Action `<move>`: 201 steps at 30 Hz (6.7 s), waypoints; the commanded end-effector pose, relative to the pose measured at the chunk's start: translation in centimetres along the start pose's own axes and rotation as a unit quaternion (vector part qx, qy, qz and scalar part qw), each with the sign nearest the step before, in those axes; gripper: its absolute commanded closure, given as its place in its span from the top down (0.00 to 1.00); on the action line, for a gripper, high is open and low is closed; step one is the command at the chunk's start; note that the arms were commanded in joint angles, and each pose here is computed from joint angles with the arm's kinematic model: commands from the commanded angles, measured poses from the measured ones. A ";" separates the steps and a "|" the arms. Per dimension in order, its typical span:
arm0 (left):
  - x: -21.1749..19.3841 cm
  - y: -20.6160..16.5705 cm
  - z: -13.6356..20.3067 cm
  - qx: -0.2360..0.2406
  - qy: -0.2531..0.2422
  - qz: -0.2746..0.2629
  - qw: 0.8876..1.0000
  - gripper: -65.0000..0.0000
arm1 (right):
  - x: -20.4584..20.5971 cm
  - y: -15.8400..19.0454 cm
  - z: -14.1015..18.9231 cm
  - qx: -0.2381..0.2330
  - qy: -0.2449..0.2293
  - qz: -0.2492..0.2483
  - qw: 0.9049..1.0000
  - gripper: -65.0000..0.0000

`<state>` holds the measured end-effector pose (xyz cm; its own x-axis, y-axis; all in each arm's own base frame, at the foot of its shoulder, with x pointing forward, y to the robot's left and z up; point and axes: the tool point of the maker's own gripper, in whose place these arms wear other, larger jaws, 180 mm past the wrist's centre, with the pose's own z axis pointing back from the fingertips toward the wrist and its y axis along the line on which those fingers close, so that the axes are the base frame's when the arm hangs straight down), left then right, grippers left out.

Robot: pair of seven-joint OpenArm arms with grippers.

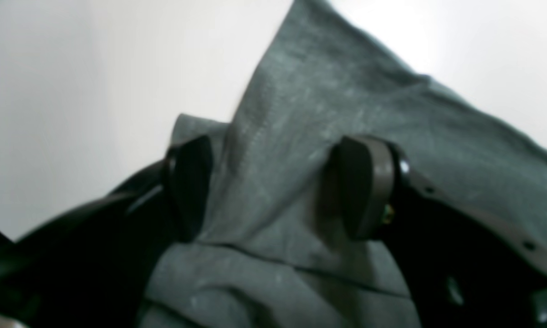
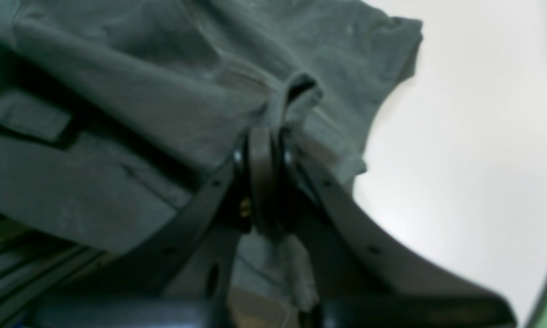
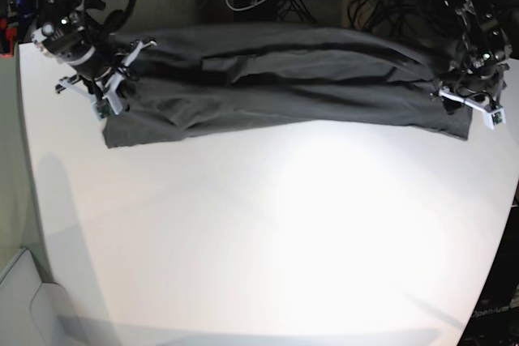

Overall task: Layout the t-shirt on the table in an organized manner, then fold the t-shirt properly
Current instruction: 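Smooth the folded shirt ends with both grippers, then regrasp the strip end with the left gripper and pull it taut, then hold both strip ends with both grippers and straighten the strip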

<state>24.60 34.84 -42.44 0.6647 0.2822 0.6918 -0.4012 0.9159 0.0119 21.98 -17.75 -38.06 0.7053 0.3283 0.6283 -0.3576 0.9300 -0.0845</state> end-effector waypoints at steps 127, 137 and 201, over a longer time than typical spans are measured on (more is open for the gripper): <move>11.9 -9.0 -6.8 -0.094 -0.039 0.080 0.992 0.82 | 2.9 -3.0 -2.1 -0.016 -0.031 -0.029 0.999 0.52; 10.8 -9.6 -8.0 -0.100 -0.030 0.093 0.990 0.61 | 2.8 -3.6 -1.9 -0.022 -0.028 -0.021 0.999 0.52; 3.7 -0.3 2.9 0.013 0.034 0.018 0.999 0.01 | 2.2 -3.2 -3.8 -0.003 -0.019 -0.051 0.999 0.52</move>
<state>24.52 34.19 -39.04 0.7137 0.3532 0.6048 -0.4439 0.8961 0.0006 26.06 -19.08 -40.41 0.7444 0.2257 0.6284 -0.2828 0.9591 -0.0095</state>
